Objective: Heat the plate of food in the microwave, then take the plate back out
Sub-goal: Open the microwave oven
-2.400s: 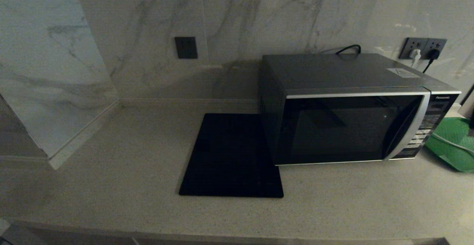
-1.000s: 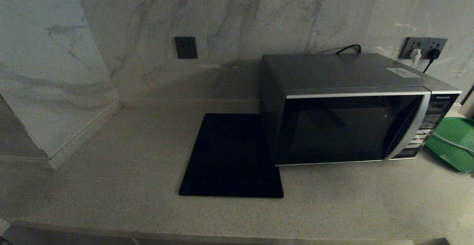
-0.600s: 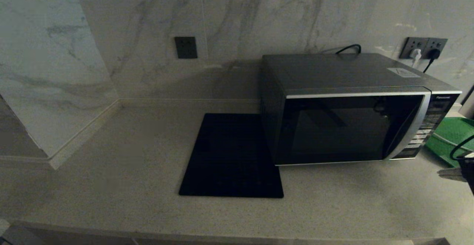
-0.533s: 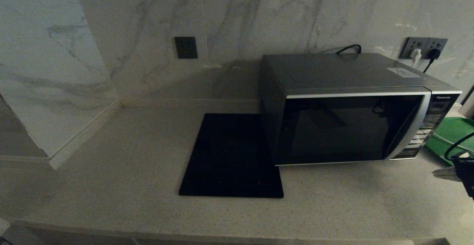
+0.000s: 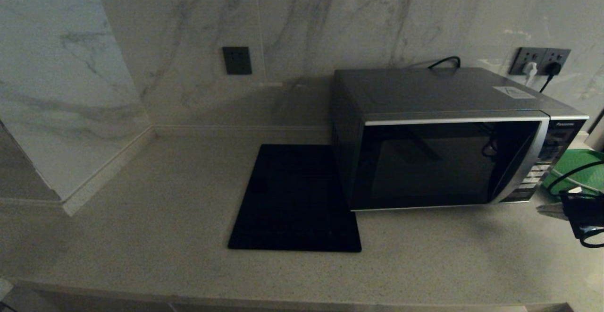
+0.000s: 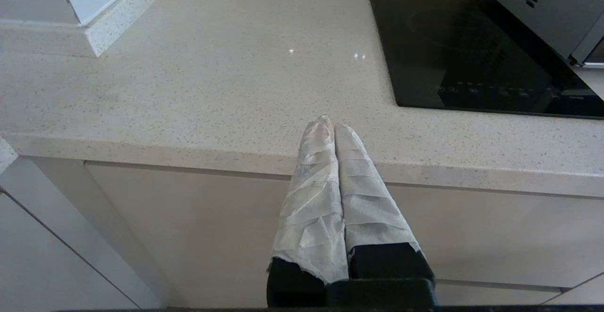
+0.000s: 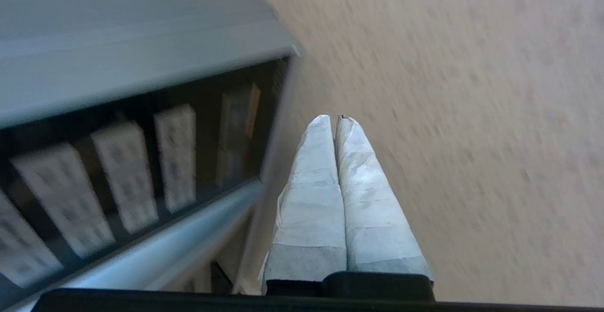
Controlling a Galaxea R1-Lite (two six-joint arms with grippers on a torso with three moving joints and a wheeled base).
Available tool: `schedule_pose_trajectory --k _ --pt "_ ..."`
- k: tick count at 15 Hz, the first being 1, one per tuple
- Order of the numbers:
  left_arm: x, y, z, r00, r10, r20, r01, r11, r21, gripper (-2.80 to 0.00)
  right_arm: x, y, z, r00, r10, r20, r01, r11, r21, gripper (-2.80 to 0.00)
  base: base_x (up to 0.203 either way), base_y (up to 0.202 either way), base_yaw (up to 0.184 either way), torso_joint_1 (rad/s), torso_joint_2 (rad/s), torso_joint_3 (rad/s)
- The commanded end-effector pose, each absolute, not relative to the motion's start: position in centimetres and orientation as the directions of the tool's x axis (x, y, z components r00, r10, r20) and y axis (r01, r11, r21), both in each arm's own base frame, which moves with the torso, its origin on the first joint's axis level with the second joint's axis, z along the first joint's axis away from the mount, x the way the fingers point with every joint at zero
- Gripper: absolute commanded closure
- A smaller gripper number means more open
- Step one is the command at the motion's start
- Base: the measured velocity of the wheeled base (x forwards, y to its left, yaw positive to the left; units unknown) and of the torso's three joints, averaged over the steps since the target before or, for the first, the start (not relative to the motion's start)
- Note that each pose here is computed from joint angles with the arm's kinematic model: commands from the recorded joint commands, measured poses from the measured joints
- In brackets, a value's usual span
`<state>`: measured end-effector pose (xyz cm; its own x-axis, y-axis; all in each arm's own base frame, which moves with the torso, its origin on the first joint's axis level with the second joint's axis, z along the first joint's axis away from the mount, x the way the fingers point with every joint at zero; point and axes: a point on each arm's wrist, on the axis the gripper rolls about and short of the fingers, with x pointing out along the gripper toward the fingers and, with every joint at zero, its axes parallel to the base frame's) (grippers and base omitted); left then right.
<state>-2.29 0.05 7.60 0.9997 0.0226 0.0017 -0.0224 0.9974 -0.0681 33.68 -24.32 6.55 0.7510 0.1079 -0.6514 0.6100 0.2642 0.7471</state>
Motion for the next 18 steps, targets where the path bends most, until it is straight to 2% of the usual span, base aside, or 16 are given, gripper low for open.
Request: schedule_pose_trajectory --k 1,18 --pt "-2.3 0.1 7.6 1.0 0.023 0.002 -0.023 0.997 -0.069 0.0 34.1 -24.5 6.1 0.761 0.107 -0.64 0.607 0.233 0.76 0.0 0.0 0.0 0.0 0.0 0.0 0.0" --pt "-2.3 0.1 7.6 1.0 0.023 0.002 -0.023 0.997 -0.069 0.0 35.6 -23.9 6.7 0.797 0.196 -0.572 0.522 0.252 0.815 0.0 0.0 0.0 0.0 0.0 0.0 0.0"
